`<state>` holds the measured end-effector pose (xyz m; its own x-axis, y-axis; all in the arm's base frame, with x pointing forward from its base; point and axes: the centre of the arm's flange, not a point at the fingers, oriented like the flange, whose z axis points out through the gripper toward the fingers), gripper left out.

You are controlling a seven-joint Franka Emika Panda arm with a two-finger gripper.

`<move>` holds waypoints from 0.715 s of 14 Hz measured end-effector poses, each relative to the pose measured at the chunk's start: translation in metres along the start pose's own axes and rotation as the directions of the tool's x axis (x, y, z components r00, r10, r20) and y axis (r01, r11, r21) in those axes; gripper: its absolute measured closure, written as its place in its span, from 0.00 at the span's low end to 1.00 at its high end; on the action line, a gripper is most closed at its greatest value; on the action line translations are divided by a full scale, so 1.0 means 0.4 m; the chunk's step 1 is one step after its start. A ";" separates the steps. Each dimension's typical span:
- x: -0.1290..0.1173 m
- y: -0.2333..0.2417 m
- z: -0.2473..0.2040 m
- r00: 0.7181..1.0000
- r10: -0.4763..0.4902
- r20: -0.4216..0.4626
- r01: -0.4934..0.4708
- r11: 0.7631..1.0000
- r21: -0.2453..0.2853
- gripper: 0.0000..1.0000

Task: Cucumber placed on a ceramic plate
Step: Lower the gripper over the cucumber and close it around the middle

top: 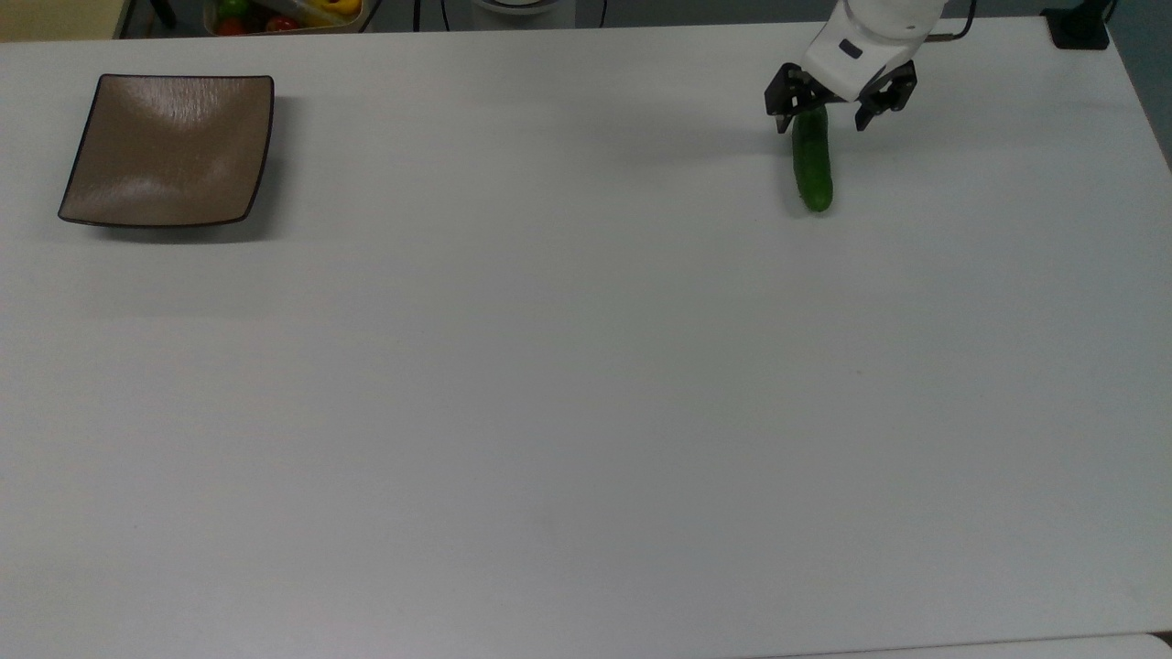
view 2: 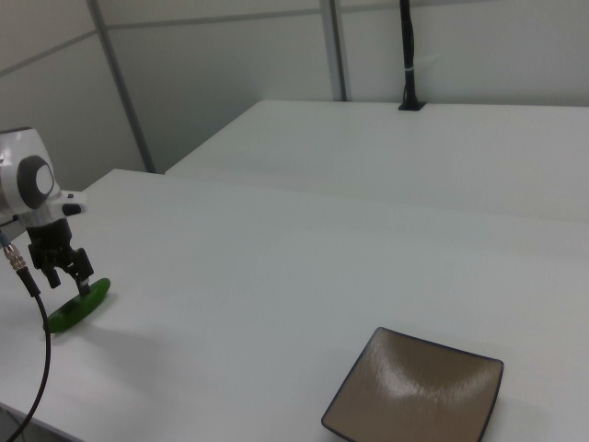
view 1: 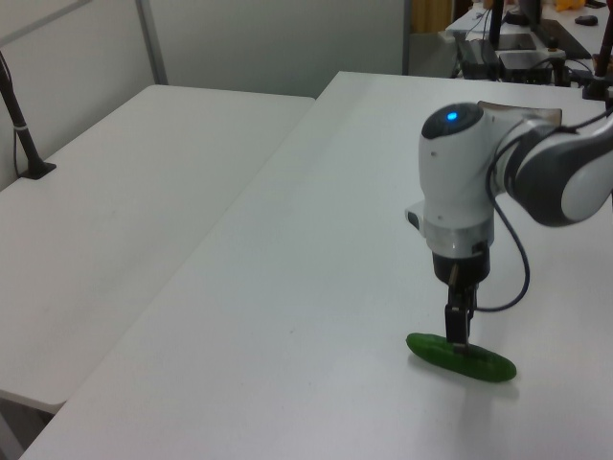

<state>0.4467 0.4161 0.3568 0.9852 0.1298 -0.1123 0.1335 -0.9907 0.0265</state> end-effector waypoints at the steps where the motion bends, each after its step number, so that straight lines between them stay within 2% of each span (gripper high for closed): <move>1: 0.003 -0.003 0.015 1.000 0.012 -0.008 -0.012 1.000 0.003 0.00; 4: 0.007 -0.006 0.052 0.999 0.025 -0.021 -0.024 1.000 0.016 0.00; 10: 0.010 -0.003 0.115 1.000 0.012 -0.003 -0.012 1.000 -0.015 0.00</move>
<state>0.4455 0.4159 0.3105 0.9870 0.1184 -0.1088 0.1236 -0.9914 0.0430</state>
